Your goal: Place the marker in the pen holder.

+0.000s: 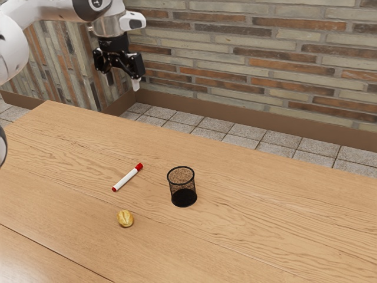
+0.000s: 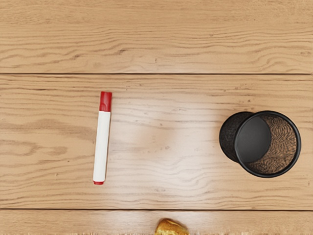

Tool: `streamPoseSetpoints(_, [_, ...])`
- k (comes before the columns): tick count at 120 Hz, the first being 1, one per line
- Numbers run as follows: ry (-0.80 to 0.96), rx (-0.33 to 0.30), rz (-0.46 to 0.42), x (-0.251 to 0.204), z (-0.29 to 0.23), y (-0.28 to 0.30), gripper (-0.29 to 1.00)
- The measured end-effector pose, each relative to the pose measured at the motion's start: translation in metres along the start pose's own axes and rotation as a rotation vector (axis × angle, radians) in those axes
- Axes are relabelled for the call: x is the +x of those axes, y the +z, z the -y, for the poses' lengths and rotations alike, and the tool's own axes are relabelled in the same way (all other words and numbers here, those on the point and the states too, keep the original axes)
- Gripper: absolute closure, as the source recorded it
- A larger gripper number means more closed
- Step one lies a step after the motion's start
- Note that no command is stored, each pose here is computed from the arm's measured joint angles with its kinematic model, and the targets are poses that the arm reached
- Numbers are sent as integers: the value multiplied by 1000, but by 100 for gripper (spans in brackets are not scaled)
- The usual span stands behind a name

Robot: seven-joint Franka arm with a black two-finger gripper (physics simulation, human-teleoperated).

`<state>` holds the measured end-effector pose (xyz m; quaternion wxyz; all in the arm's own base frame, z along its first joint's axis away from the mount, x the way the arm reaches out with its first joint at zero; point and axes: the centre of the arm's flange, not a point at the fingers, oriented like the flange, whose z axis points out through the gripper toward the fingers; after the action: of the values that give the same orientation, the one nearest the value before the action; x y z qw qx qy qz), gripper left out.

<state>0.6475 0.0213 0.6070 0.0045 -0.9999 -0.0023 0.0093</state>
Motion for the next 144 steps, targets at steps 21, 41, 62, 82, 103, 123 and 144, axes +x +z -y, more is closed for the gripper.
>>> streamPoseSetpoints(21, [31, -5, 17, -1, -3, 1, 0])
streamPoseSetpoints(41, [64, 6, 5, 50, -14, 79, 0])
streamPoseSetpoints(62, [30, 37, 41, 95, 26, 206, 0])
streamPoseSetpoints(82, [42, 52, 25, 104, 44, 237, 0])
streamPoseSetpoints(103, [38, 35, 105, 64, 75, 291, 0])
streamPoseSetpoints(123, [81, 37, 83, 52, 71, 320, 0])
streamPoseSetpoints(144, [143, 39, 62, 60, 63, 356, 0])
